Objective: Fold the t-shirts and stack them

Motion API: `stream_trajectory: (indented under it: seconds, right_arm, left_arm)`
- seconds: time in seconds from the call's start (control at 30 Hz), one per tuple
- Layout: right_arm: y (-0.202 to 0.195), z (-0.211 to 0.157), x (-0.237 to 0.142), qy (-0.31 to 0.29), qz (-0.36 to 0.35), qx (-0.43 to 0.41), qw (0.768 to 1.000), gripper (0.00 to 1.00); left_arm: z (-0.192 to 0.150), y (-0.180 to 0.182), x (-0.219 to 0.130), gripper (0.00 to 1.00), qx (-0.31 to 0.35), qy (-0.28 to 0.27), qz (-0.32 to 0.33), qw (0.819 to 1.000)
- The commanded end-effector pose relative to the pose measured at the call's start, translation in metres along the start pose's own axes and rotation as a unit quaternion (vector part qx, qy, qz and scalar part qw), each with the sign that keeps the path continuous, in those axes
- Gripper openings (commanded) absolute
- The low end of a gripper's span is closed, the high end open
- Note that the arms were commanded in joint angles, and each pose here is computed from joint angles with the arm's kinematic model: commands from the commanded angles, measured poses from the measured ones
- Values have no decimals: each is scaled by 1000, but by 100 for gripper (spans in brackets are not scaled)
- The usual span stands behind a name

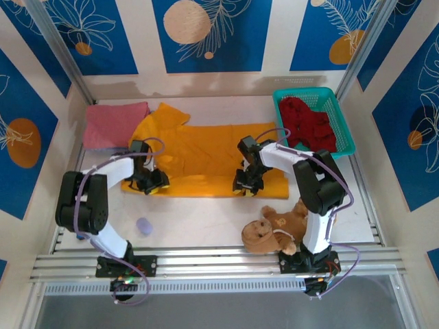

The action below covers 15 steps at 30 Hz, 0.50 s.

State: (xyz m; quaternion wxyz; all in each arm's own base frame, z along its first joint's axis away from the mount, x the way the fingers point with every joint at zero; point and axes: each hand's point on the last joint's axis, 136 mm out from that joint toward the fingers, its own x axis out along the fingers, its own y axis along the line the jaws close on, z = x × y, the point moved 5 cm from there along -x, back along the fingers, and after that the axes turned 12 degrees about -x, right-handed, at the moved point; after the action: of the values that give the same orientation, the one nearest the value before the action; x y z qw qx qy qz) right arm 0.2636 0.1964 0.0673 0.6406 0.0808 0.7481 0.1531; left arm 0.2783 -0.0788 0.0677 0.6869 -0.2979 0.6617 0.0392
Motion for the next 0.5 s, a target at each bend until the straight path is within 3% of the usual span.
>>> stream_trajectory:
  seconds: [0.0,0.23,0.47]
  right_arm:
    - [-15,-25,2,40,-30,8,999,40]
    - [10,-24,-31,5,-8,-27,1000,46]
    - [19,-18,-49,-12,9,-33,999,48]
  left_arm:
    - [-29,23,3,46,-29,25,51,998]
    - [-12,9,-28,53,-6,-18,58,998]
    - [19,-8,-21,54,10,-15,63,998]
